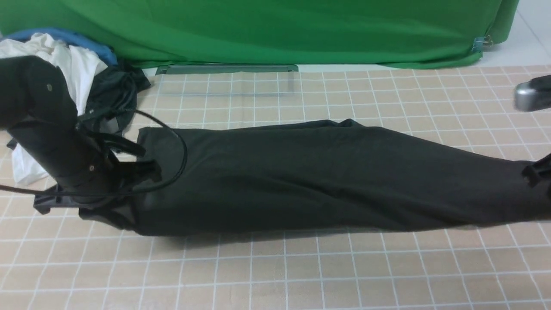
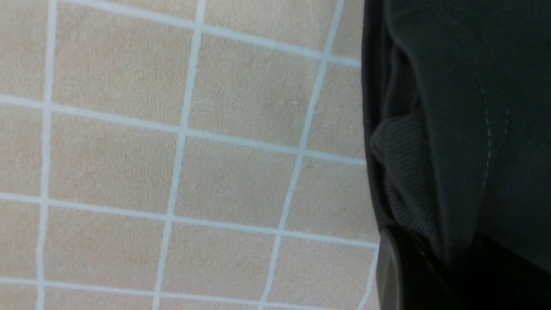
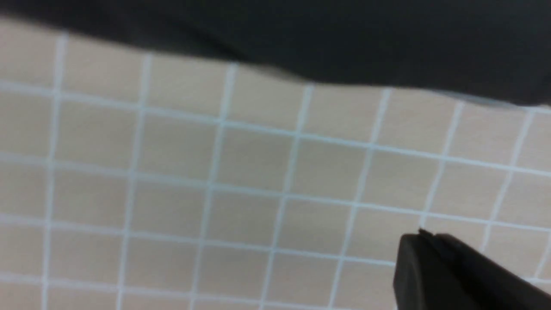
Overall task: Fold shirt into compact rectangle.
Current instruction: 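Pull the folded dark garment lengthwise by its ends to straighten it flat on the table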
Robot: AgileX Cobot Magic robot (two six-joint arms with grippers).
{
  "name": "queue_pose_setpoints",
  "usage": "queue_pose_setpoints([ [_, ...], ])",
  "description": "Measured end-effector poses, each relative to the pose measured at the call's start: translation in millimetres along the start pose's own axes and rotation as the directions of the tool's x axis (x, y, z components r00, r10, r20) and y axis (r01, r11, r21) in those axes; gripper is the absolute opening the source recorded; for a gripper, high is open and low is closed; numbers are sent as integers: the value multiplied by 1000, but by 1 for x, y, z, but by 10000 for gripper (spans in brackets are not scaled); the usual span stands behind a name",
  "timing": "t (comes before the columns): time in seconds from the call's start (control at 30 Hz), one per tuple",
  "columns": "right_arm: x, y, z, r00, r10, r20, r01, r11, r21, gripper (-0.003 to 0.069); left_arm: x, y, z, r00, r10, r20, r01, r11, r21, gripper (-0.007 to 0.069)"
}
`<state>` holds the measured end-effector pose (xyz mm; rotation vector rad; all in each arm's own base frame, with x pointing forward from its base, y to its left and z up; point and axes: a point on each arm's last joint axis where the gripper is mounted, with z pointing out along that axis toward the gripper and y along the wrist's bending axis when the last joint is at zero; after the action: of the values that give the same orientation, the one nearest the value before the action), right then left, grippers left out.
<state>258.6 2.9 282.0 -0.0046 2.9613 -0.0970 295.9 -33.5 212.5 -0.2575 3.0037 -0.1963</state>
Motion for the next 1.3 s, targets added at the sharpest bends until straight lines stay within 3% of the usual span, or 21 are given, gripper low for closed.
queue_pose_setpoints([
  [0.07, -5, -13, 6, 998, 55, 23, -55, 998, 8, 30, 2, 1, 4, 1000, -1, 4, 1, 1000, -3, 65],
  [0.17, -15, -27, 15, 990, 116, 74, -118, 993, 15, 104, 4, 3, 8, 1000, -5, 6, 5, 1000, -6, 65],
  [0.23, -23, -33, 24, 983, 146, 108, -148, 989, 14, 219, 6, 3, 10, 1000, -15, 1, 15, 1000, -9, 65],
  [0.33, -34, -38, 39, 978, 156, 138, -160, 987, 13, 518, 6, 4, 10, 1000, -26, 3, 26, 1000, -12, 65],
  [0.4, -39, -39, 49, 978, 156, 137, -159, 987, 12, 612, 6, 4, 10, 1000, -25, 3, 25, 1000, -13, 65],
  [0.47, -44, -39, 61, 979, 154, 130, -157, 988, 11, 661, 6, 4, 10, 1000, -25, 3, 25, 1000, -15, 65],
  [0.83, -50, -38, 139, 991, 115, -61, -113, 993, 45, 640, 5, 4, 11, 1000, -21, 12, 21, 1000, -19, 65],
  [1.2, -64, -50, 140, 982, 162, -98, -155, 985, 77, 631, 5, 5, 11, 1000, -19, 22, 19, 1000, -19, 65],
  [1.3, -66, -51, 142, 980, 174, -97, -166, 983, 80, 594, 5, 4, 11, 1000, -19, 23, 19, 1000, -19, 65],
])
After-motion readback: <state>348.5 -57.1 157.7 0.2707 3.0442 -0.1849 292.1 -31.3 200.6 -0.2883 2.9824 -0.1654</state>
